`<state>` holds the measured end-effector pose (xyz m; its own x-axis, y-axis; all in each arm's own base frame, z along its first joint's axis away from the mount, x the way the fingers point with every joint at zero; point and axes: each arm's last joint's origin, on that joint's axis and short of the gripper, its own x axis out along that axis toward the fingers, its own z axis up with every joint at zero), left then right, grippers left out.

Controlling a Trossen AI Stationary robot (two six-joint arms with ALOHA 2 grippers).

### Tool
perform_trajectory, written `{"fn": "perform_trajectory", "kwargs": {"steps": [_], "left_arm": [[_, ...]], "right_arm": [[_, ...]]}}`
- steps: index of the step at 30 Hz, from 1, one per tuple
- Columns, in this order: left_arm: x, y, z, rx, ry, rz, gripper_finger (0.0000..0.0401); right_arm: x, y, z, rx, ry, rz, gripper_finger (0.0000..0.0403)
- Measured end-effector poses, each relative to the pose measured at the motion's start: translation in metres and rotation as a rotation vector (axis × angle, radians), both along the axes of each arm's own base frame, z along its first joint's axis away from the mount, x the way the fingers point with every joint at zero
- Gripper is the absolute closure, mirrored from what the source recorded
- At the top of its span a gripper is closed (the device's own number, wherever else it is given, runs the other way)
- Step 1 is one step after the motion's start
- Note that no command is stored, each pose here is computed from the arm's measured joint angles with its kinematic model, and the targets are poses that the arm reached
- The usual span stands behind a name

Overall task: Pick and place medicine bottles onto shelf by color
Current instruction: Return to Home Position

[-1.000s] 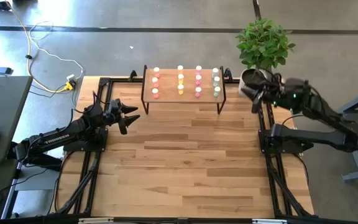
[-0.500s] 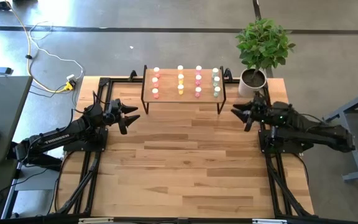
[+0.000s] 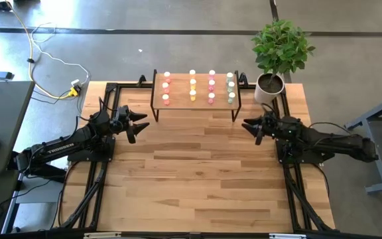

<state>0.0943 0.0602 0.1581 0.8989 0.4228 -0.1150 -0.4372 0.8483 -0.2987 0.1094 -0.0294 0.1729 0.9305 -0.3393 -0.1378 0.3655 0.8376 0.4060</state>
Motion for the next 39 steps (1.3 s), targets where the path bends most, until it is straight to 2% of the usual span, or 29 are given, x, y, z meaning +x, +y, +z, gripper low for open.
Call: {"fn": "perform_trajectory", "kwargs": {"steps": [11, 20, 39], "left_arm": [[0.0, 0.0, 0.0, 0.0, 0.0, 0.0, 0.0167], [0.0, 0.0, 0.0, 0.0, 0.0, 0.0, 0.0167], [0.0, 0.0, 0.0, 0.0, 0.0, 0.0, 0.0167]], "right_arm": [[-0.001, -0.001, -0.025, 0.123, 0.041, -0.051, 0.026], [-0.001, 0.0, -0.026, 0.038, 0.079, -0.027, 0.026], [-0.001, 0.0, -0.026, 0.046, 0.077, -0.028, 0.026]]}}
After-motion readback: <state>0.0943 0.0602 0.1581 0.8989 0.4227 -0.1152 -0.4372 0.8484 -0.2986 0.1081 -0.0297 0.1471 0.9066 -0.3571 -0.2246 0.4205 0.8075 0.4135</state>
